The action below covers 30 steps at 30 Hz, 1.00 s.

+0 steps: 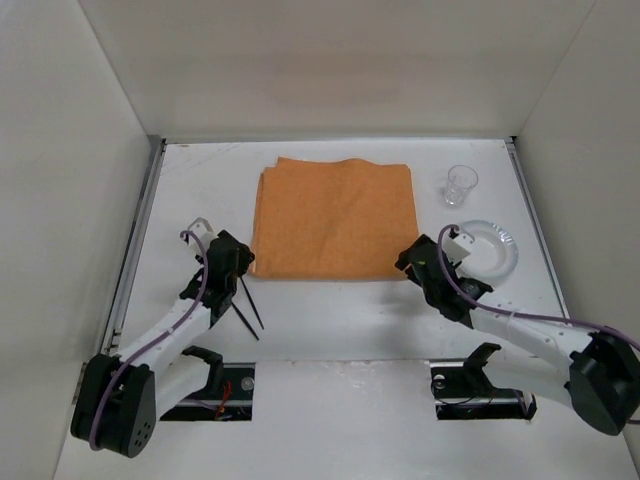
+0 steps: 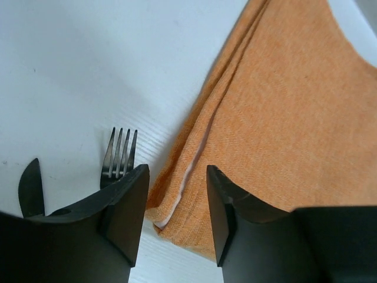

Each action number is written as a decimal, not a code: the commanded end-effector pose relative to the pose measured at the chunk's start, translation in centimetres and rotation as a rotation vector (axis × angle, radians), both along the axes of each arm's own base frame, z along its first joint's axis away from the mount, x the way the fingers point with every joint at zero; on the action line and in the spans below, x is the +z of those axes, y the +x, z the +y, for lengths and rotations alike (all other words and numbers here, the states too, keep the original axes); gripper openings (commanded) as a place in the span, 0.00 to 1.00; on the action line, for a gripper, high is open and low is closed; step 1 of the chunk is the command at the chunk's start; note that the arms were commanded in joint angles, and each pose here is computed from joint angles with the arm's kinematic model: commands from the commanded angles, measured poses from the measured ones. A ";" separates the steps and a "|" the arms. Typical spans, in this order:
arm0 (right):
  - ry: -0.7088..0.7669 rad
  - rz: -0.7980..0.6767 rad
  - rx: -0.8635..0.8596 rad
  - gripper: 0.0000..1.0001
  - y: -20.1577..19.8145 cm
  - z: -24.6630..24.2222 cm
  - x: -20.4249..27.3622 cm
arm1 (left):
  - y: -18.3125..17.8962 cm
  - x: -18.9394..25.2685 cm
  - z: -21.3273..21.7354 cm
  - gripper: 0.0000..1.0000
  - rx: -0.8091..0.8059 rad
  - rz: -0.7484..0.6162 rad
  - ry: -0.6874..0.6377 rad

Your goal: Set the dinner table for one person

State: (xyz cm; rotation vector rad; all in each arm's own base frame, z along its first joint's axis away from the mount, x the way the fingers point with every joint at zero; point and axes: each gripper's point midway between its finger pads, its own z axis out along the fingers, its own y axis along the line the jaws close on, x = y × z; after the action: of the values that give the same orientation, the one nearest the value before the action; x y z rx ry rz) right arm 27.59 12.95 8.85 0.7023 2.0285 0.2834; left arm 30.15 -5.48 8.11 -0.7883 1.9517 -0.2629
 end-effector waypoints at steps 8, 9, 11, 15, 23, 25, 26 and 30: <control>-0.030 0.057 0.025 0.69 1.0 -1.2 -1.6 | -0.1 -2.7 -3.3 0.48 -0.142 0.147 0.167; -0.032 0.068 0.028 0.67 1.1 -1.1 -2.0 | -0.1 -2.9 -3.4 0.46 -0.145 0.153 0.167; -0.029 0.090 0.036 0.61 1.3 -0.6 -2.6 | 0.2 -3.0 -3.7 0.37 -0.152 0.150 0.171; 0.012 0.110 0.077 0.37 1.6 0.7 -3.5 | 0.1 -3.0 -3.7 0.14 -0.152 0.147 0.160; -0.012 0.070 -0.002 0.07 1.8 -2.3 -1.4 | -1.2 -0.6 -3.4 0.12 -0.148 0.071 0.119; -0.020 0.053 0.002 0.16 1.7 -2.5 -0.8 | -0.5 1.5 -3.7 0.20 -0.135 0.015 0.103; -0.021 0.043 0.004 0.25 1.7 -2.6 -0.4 | 0.1 3.0 -4.0 0.25 -0.121 -0.024 0.094; -0.029 -0.001 0.006 0.57 1.6 -3.4 1.1 | 2.4 7.5 -5.9 0.38 -0.092 -0.136 0.136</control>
State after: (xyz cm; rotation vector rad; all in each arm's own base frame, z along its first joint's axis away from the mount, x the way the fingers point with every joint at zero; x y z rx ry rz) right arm 28.91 10.71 8.48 0.6916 2.0781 0.2875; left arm 30.13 -10.37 10.59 -0.5654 2.0040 -0.2294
